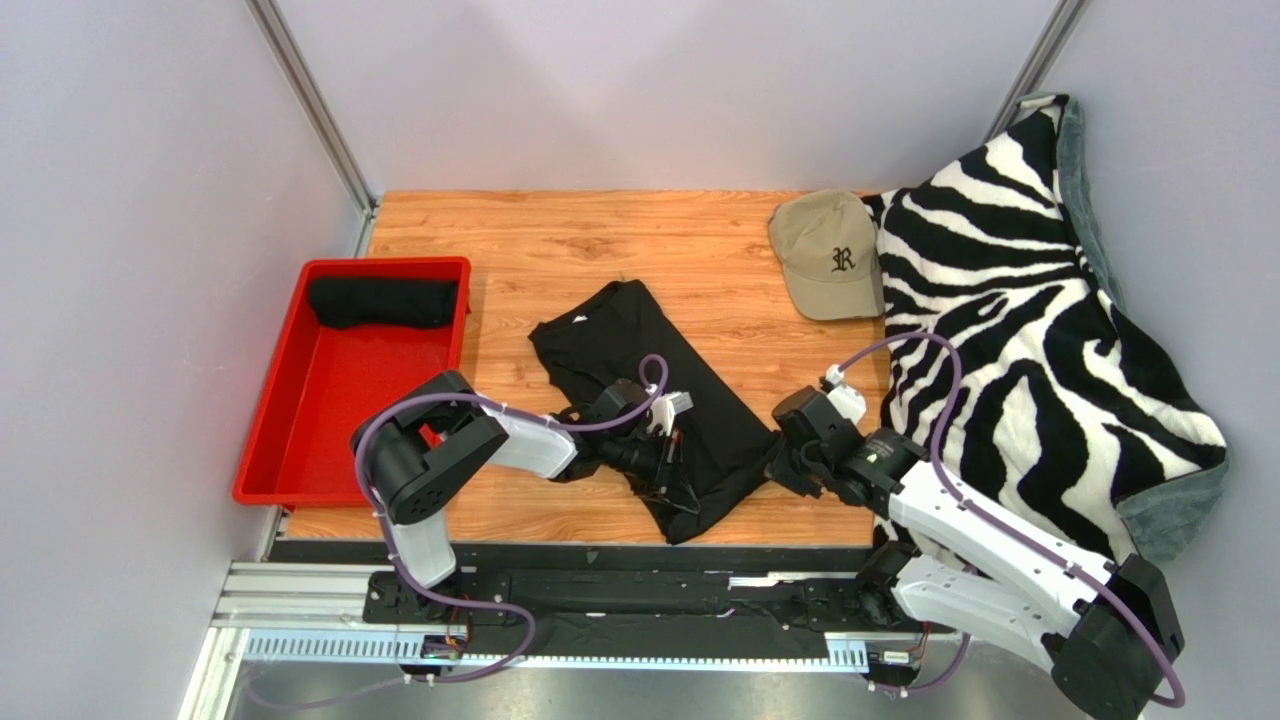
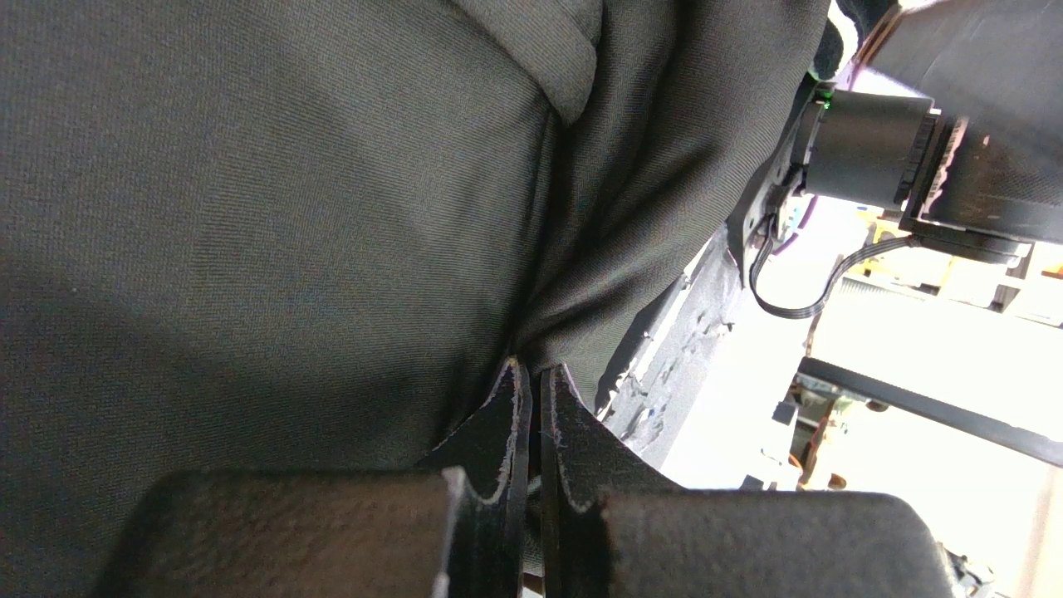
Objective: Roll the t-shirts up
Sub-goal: Roll the T-shirt to the center of the board.
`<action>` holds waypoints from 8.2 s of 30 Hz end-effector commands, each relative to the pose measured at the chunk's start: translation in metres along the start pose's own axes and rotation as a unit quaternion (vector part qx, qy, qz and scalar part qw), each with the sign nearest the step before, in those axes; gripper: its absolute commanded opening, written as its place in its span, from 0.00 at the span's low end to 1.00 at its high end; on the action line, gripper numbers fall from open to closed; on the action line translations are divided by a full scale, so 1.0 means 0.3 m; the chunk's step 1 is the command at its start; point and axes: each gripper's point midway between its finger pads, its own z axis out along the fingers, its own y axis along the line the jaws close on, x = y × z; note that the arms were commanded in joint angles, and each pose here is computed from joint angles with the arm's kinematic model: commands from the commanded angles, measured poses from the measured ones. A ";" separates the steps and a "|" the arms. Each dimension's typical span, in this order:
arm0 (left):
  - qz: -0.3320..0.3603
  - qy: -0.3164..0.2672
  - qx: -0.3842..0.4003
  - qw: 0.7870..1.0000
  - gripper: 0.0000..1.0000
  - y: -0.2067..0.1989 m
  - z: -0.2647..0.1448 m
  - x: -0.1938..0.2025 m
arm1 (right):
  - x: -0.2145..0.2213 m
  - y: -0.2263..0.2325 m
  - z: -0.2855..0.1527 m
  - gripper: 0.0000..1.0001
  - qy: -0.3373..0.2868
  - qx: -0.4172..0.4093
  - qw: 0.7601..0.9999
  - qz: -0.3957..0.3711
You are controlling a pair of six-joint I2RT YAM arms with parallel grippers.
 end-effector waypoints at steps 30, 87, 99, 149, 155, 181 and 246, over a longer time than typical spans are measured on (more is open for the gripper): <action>0.061 -0.018 -0.050 0.997 0.45 -0.035 -0.087 -0.058 | 0.019 0.165 0.107 0.00 0.022 0.001 1.000 -0.022; 0.456 -0.149 -0.375 0.793 0.42 -0.103 0.066 -0.148 | 0.030 0.183 0.255 0.00 0.160 0.017 0.987 0.031; 0.417 -0.140 -0.279 0.854 0.00 -0.157 0.088 -0.081 | -0.123 0.204 0.148 0.48 0.055 0.006 0.998 0.019; 0.031 0.015 0.056 0.998 0.00 -0.034 0.044 -0.049 | -0.031 0.036 0.125 0.64 -0.003 0.049 0.997 0.067; 0.033 0.017 0.056 0.998 0.00 -0.034 0.044 -0.048 | -0.040 0.044 0.166 0.64 -0.009 0.063 0.996 0.070; 0.036 0.022 0.050 0.998 0.00 -0.027 0.039 -0.039 | -0.064 -0.028 0.203 0.29 -0.012 0.141 0.988 0.063; 0.507 -0.153 -0.373 0.762 0.89 -0.218 0.057 -0.050 | 0.030 -0.167 0.285 0.00 0.176 0.465 0.867 -0.039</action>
